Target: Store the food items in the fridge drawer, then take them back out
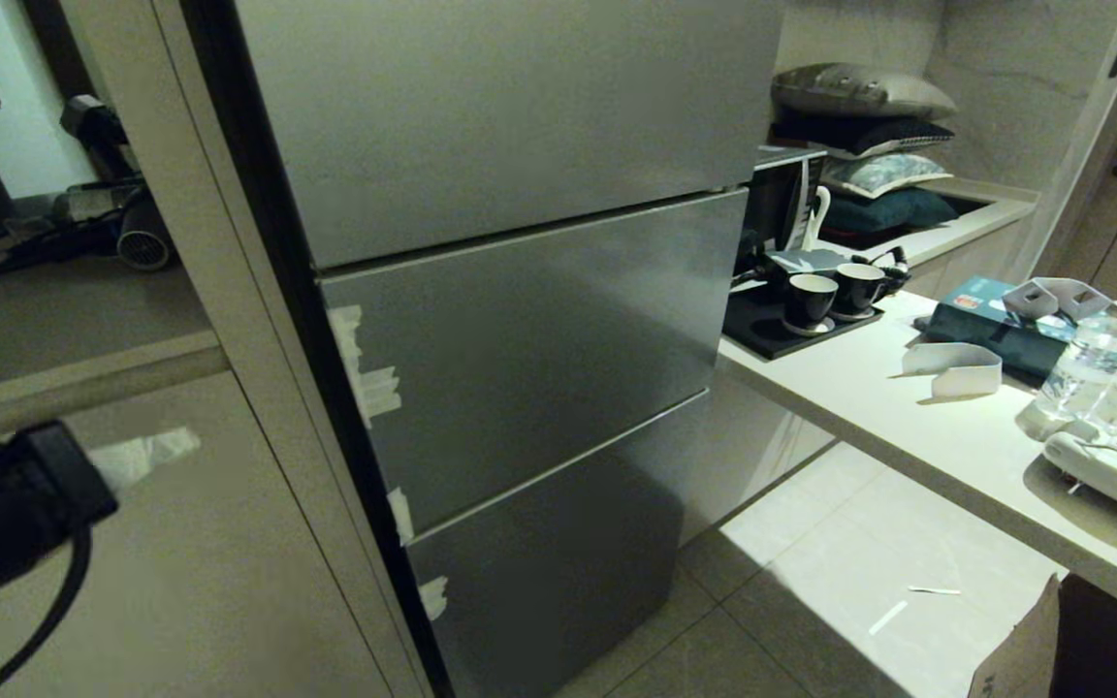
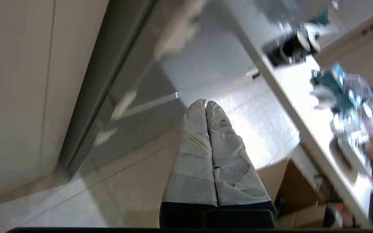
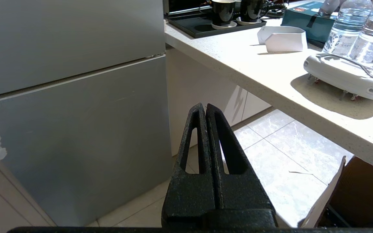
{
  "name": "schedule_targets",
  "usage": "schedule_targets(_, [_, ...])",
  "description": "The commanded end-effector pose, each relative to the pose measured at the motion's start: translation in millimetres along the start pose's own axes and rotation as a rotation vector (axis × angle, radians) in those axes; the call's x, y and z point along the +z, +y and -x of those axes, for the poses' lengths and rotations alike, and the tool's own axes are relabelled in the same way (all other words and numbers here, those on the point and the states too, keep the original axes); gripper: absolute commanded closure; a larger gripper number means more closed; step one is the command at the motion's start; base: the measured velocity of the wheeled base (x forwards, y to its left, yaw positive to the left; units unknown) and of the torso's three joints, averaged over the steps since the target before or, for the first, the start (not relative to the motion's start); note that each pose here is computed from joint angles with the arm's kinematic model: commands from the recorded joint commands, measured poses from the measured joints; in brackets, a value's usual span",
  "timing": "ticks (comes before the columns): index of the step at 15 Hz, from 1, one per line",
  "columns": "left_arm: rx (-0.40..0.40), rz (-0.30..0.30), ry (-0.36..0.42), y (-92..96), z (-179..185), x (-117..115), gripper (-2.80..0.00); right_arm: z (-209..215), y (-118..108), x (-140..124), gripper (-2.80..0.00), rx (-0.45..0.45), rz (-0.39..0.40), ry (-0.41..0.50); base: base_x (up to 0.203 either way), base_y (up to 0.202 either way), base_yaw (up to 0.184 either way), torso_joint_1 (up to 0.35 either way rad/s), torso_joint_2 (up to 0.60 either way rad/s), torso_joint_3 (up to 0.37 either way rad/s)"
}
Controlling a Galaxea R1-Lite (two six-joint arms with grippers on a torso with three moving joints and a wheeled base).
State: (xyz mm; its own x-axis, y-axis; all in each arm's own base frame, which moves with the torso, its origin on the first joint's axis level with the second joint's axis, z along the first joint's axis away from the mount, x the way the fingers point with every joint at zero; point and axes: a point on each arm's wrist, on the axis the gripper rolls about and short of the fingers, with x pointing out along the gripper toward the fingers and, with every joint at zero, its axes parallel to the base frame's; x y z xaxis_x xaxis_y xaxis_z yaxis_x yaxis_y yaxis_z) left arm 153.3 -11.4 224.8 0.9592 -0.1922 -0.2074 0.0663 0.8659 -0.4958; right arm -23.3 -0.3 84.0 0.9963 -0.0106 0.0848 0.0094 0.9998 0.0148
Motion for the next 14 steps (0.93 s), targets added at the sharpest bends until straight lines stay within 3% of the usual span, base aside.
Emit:
schedule_targets(1, [0.048,0.019,0.042,8.0,-49,1,0.0,-2,0,-9,0.0,0.001,0.0,0.03,0.0,0.0,0.0,0.0,0.0,0.0])
schedule_targets(8, [0.038,0.015,-0.045,11.4,-115,16,0.0,-2,0,-9,0.0,0.0,0.0,0.03,0.0,0.0,0.0,0.0,0.0,0.0])
schedule_targets(14, [0.026,0.048,-0.062,10.5,-149,17,0.0,-2,0,-9,0.0,0.0,0.0,0.03,0.0,0.0,0.0,0.0,0.0,0.0])
